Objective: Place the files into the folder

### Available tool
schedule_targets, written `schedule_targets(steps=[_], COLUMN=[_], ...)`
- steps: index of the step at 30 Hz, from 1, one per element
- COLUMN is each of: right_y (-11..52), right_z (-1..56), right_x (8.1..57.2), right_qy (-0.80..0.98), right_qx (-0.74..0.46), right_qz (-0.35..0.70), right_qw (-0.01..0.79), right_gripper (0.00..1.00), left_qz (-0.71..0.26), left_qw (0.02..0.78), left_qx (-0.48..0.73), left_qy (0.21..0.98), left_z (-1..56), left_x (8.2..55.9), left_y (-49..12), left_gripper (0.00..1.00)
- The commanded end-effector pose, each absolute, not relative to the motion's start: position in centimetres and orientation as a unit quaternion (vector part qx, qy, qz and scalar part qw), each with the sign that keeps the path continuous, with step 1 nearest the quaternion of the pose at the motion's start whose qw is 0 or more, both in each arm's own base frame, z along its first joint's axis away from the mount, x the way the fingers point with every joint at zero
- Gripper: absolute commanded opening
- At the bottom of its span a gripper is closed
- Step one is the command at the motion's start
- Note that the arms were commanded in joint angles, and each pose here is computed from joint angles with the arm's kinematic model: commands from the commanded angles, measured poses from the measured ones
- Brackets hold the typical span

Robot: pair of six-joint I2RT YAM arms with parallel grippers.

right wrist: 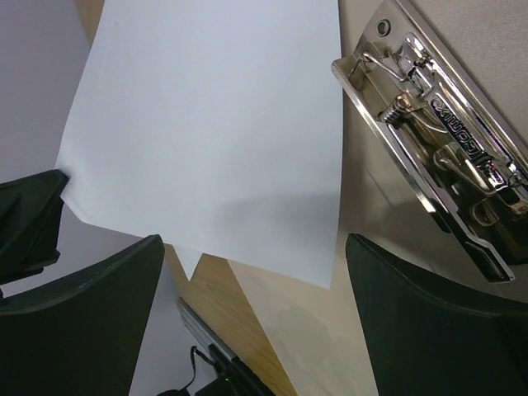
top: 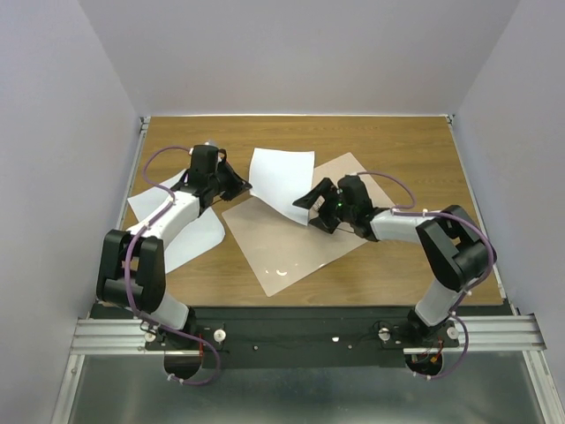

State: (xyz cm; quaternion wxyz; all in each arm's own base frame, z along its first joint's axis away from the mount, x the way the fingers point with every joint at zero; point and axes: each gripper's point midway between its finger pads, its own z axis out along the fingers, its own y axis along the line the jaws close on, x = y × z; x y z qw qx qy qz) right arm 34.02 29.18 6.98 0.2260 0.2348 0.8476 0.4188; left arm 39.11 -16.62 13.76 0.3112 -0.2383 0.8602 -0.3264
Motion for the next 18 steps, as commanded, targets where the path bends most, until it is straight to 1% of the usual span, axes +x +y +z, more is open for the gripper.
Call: schedule_targets(steps=[1, 11, 12, 15, 16, 17, 18], right_y=[29.4, 30.9, 31.0, 29.7, 29.1, 28.2, 27.9], right_z=[5.3, 4.7, 4.8, 5.6, 5.9, 7.9, 8.7], right_x=[33.5, 33.1, 33.1, 33.8, 33.9, 34.4, 34.4], right_qy=[0.847, 0.849, 0.850, 0.863, 0.867, 0.859, 0.859], right_qx=[0.249, 0.235, 0.228, 0.212, 0.191, 0.187, 0.175], right_qz=[0.421, 0.426, 0.426, 0.385, 0.367, 0.356, 0.348], right_qw=[0.211, 0.207, 0.209, 0.251, 0.276, 0.318, 0.334], right_gripper=[1.00, 1.00, 0.98, 0.99, 0.99, 1.00, 1.00], left_qz=[-0.341, -0.346, -0.344, -0.319, -0.313, -0.306, -0.303], left_qw=[0.326, 0.330, 0.333, 0.349, 0.362, 0.365, 0.369], left_qx=[-0.233, -0.225, -0.224, -0.233, -0.234, -0.238, -0.239], left_qy=[0.851, 0.849, 0.849, 0.850, 0.846, 0.847, 0.846], left_z=[15.3, 15.8, 15.9, 16.3, 17.0, 17.2, 17.4], left_x=[38.7, 38.0, 38.0, 38.2, 38.6, 38.5, 38.6], left_y=[-16.9, -17.5, -17.5, -16.6, -16.3, -16.0, -15.8], left_gripper=[0.00, 0.00, 0.00, 0.00, 0.00, 0.00, 0.00])
